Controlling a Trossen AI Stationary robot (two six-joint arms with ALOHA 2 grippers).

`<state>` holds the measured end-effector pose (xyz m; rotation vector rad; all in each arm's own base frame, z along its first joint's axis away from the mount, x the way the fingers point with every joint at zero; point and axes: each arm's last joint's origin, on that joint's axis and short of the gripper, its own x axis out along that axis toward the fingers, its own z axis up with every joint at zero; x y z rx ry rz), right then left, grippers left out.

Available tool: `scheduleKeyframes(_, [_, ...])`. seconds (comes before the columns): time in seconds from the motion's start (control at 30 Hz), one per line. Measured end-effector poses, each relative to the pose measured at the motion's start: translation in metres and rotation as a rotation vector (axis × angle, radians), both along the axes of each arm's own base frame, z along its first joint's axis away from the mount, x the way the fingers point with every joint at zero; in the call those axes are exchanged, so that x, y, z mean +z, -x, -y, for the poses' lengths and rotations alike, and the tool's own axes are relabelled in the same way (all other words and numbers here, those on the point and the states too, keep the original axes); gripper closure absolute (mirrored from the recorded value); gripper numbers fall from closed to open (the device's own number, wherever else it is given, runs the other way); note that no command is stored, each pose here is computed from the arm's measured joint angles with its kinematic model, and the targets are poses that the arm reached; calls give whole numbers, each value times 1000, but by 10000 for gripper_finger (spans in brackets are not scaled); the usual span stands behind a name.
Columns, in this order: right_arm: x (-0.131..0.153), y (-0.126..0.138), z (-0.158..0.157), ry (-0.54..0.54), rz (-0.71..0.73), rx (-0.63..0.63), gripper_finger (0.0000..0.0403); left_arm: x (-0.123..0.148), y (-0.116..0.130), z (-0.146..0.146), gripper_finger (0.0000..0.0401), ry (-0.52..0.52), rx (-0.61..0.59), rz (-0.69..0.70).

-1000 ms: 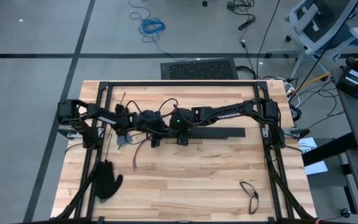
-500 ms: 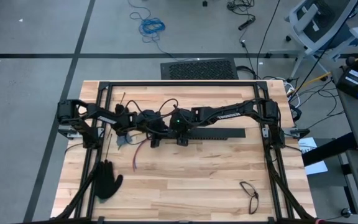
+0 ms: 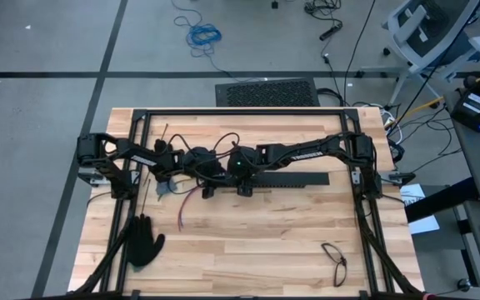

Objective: Ziptie cables

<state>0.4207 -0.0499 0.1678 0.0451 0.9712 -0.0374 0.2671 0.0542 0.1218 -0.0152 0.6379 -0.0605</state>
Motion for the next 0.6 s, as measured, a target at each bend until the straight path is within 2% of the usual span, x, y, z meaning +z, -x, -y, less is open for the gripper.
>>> scheduleKeyframes(0.13, [0, 0, 0, 5, 1, 1, 156, 3, -2, 0, 107, 45, 29, 29])
scheduleKeyframes(0.33, [-2, 0, 0, 4, -8, 1, 156, 5, -1, 0, 35, 52, 58, 29])
scheduleKeyframes(0.47, [-4, -1, 0, 0, -12, -3, 156, 14, 1, 1, 18, 51, 33, 47])
scheduleKeyframes(0.6, [-4, -1, 0, -1, -16, -4, 156, 28, 11, 4, 17, -17, -26, 32])
